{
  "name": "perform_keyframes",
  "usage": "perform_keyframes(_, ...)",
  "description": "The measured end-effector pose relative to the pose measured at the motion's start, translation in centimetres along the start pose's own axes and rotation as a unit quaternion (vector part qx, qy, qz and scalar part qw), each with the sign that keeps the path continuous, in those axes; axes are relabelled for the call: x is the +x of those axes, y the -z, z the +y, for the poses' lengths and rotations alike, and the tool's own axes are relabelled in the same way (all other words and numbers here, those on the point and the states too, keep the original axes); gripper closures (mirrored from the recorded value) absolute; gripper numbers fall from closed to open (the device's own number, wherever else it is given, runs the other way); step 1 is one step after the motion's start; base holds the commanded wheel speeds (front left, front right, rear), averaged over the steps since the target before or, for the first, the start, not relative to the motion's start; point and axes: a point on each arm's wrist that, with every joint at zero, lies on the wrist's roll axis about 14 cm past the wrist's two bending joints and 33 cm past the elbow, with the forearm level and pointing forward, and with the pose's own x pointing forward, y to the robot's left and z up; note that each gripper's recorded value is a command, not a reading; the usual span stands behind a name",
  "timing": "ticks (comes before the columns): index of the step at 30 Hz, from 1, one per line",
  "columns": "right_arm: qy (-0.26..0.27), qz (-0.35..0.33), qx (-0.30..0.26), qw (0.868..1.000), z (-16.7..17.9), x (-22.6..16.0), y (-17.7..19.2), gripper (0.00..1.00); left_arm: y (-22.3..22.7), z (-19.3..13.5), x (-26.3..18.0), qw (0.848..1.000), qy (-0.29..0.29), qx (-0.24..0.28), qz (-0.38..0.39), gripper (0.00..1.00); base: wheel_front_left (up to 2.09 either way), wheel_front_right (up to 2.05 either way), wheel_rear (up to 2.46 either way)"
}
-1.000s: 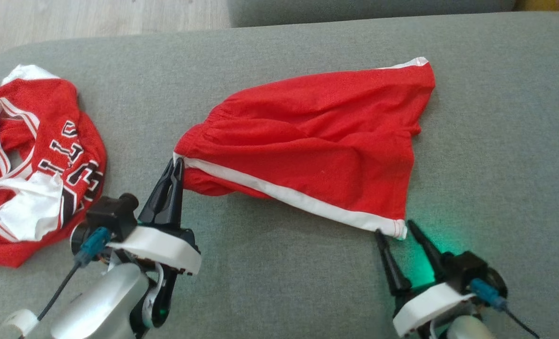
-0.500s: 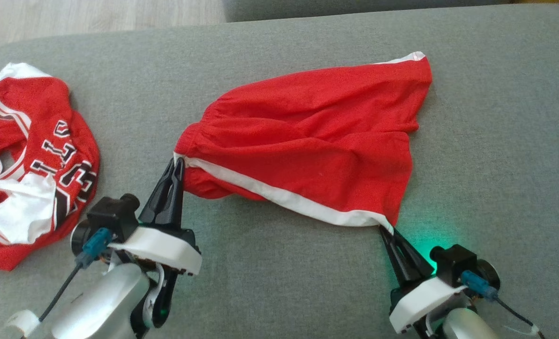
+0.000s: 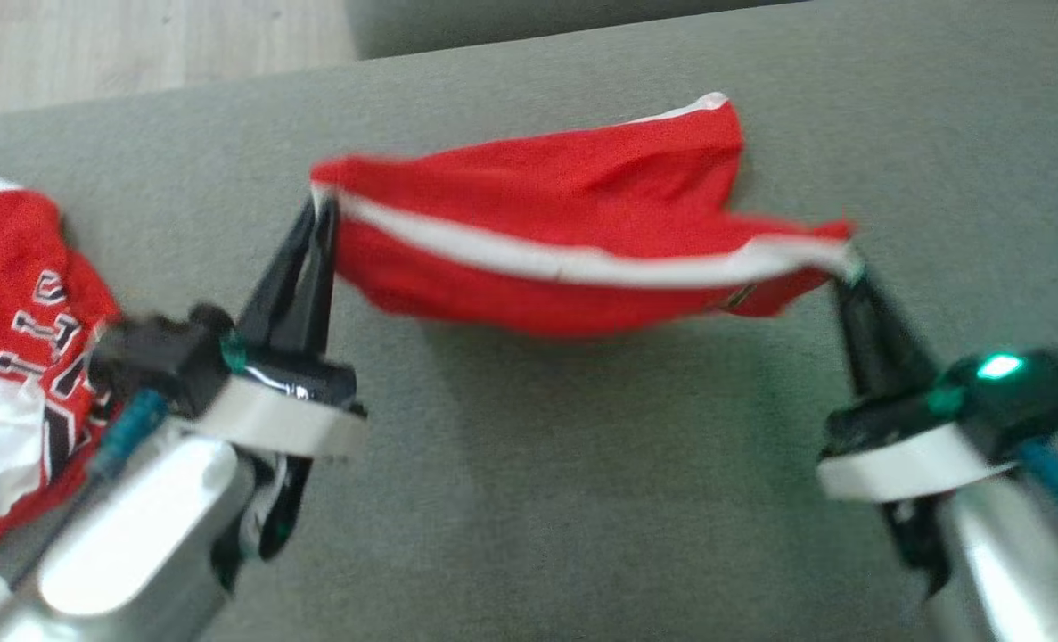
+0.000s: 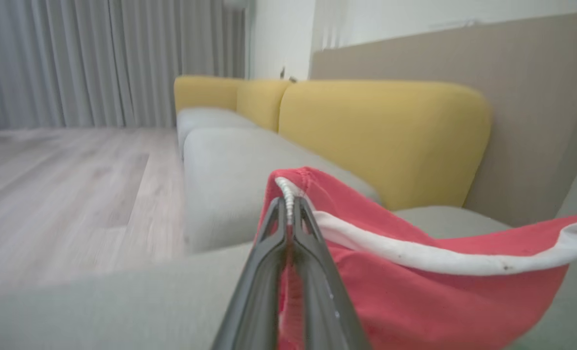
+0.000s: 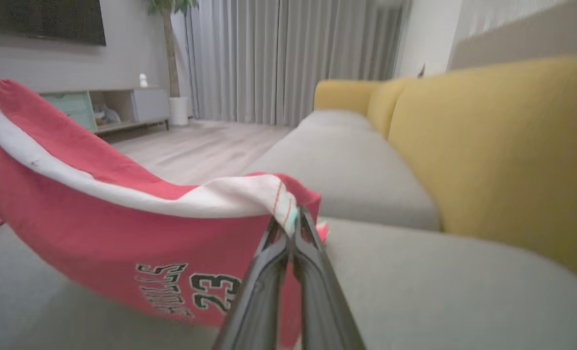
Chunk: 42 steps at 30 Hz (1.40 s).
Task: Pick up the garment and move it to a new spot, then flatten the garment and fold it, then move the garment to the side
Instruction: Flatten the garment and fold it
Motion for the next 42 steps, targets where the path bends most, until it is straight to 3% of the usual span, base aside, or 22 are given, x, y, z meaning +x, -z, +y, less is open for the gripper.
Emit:
perform_keyframes(7, 0.031, -0.135, -0.123, 0.983, -6.5, 0.6, -10.9, 1.00, -10.0, -4.1, 3.0, 0.987, 0.104, 0.067, -0.103, 1.00, 0.00, 0.00, 0.00)
perform_keyframes(10, 0.039, -0.177, -0.172, 0.968, -9.5, 1.6, -15.4, 1.00, -14.8, -6.2, 4.5, 0.967, 0.156, 0.122, -0.163, 1.00, 0.00, 0.00, 0.00)
perform_keyframes(15, 0.047, -0.169, -0.169, 0.970, -13.3, 4.8, -16.7, 1.00, -16.2, -6.2, 8.3, 0.957, 0.181, 0.138, -0.178, 1.00, 0.00, 0.00, 0.00)
perform_keyframes(23, 0.044, -0.174, -0.177, 0.968, -16.1, 11.8, -18.7, 1.00, -16.7, -5.3, 15.2, 0.940, 0.193, 0.189, -0.208, 1.00, 0.00, 0.00, 0.00)
perform_keyframes(30, 0.062, -0.206, -0.219, 0.952, -18.1, 15.9, -20.3, 1.00, -17.6, -4.1, 19.7, 0.925, 0.181, 0.209, -0.261, 1.00, 0.00, 0.00, 0.00)
perform_keyframes(36, 0.060, -0.191, -0.225, 0.954, -18.3, 15.1, -18.2, 1.00, -15.2, -5.2, 18.7, 0.922, 0.217, 0.193, -0.258, 1.00, 0.00, 0.00, 0.00)
perform_keyframes(42, 0.067, -0.069, -0.154, 0.983, -17.7, 10.5, -7.1, 1.00, -1.3, -4.2, 14.4, 0.956, 0.234, 0.148, -0.099, 1.00, 0.00, 0.00, 0.00)
